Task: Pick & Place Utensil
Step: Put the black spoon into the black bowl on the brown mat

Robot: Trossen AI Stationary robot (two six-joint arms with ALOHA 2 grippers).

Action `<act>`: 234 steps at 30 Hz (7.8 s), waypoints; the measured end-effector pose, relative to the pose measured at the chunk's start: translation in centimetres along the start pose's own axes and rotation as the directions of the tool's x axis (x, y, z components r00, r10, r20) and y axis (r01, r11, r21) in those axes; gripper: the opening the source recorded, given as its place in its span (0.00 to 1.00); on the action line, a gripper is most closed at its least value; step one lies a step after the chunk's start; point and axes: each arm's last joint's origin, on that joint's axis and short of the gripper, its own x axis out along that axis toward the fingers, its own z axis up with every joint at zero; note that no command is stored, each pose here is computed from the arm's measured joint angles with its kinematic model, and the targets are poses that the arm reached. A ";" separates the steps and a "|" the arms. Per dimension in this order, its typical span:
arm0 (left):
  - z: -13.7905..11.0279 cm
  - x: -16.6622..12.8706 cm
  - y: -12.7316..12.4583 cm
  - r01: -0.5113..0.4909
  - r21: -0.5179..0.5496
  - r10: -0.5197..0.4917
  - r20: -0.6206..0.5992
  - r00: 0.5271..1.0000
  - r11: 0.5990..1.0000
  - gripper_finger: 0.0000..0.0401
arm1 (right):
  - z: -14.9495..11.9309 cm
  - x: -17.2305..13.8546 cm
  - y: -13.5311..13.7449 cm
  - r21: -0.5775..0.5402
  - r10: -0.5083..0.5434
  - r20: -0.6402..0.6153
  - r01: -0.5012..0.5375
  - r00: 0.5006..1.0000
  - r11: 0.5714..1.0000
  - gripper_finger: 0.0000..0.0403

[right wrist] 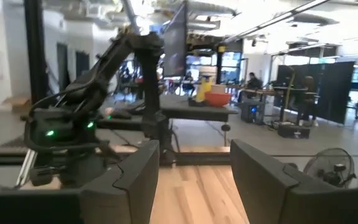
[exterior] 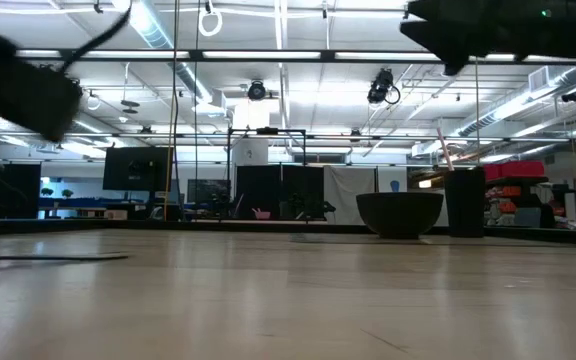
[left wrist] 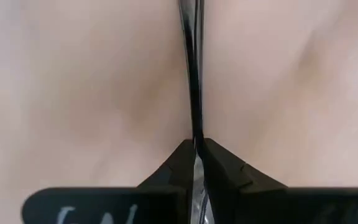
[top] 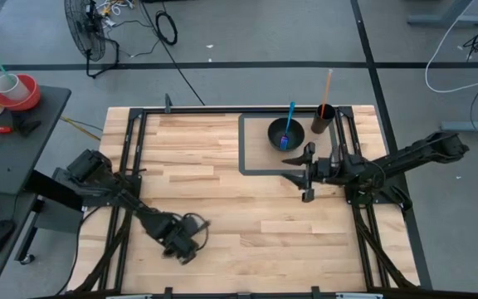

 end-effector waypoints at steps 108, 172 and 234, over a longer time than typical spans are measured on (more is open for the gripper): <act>6.8 -5.3 0.1 -0.392 -0.024 0.232 0.839 0.492 0.919 0.05 | -2.8 11.7 5.1 0.558 -0.318 -0.417 0.516 0.851 0.650 0.50; 5.0 -7.4 -1.2 -0.322 0.252 0.007 0.778 0.628 0.912 0.54 | -3.2 -2.3 1.7 0.638 -0.873 -0.142 0.717 0.467 0.280 0.02; 5.1 -7.4 -1.2 -0.318 0.245 0.007 0.783 0.623 0.916 0.53 | -7.9 -2.5 -3.8 0.350 -0.892 -0.263 0.898 0.367 0.266 0.02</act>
